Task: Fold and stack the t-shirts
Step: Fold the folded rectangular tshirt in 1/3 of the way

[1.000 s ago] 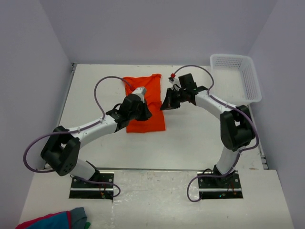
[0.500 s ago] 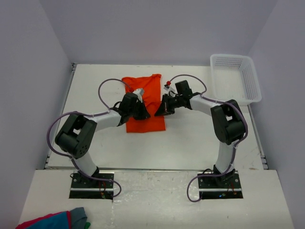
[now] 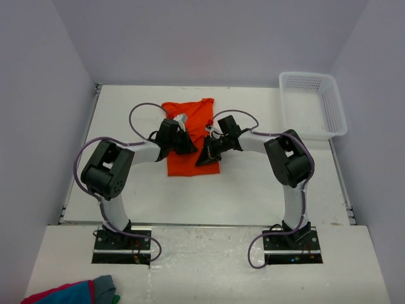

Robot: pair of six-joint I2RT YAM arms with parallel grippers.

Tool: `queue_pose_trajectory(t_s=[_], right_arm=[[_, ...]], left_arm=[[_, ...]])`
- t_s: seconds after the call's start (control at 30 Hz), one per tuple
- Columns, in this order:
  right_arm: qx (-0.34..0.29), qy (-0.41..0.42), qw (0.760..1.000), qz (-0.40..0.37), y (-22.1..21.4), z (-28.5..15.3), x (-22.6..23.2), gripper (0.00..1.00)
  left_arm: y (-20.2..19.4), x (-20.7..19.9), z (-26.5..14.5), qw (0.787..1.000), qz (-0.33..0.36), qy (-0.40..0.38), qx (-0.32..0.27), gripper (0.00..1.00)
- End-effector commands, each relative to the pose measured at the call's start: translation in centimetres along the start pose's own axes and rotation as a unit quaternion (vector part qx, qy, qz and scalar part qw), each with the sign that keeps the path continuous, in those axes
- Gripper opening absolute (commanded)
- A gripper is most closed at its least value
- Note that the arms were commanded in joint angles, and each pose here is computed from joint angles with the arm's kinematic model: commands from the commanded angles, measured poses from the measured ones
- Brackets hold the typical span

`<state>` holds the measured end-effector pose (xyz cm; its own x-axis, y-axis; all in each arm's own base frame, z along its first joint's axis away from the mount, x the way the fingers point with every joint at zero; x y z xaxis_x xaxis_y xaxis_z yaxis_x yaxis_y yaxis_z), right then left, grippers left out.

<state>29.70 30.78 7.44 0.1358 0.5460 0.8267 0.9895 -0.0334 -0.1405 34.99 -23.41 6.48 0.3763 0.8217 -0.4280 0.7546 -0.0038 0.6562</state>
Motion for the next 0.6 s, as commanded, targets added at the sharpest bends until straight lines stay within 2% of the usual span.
queue_pose_trajectory(t_s=[0.0,0.57], right_arm=[[-0.003,0.009,1.000,0.011,0.8,0.5,1.4,0.00],[-0.006,-0.046,0.993,0.110,1.3,2.3,-0.6,0.00]], left_arm=[[2.7,-0.2,0.3,0.999,0.018,-0.024,-0.040,0.00],[5.4,5.2,1.2,0.996,-0.028,-0.038,-0.077,0.00]])
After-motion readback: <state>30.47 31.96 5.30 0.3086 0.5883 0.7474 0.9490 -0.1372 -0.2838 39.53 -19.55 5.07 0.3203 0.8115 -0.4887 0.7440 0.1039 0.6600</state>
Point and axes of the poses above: each gripper's point midway between its finger pads, its own z axis out along the fingers, its own x axis along the line the jaws close on, y = z × x, the point moved 4 cm from there along -z, back along the fingers, and after that the axes turned 14 degrees about z, right-handed, at the moved point
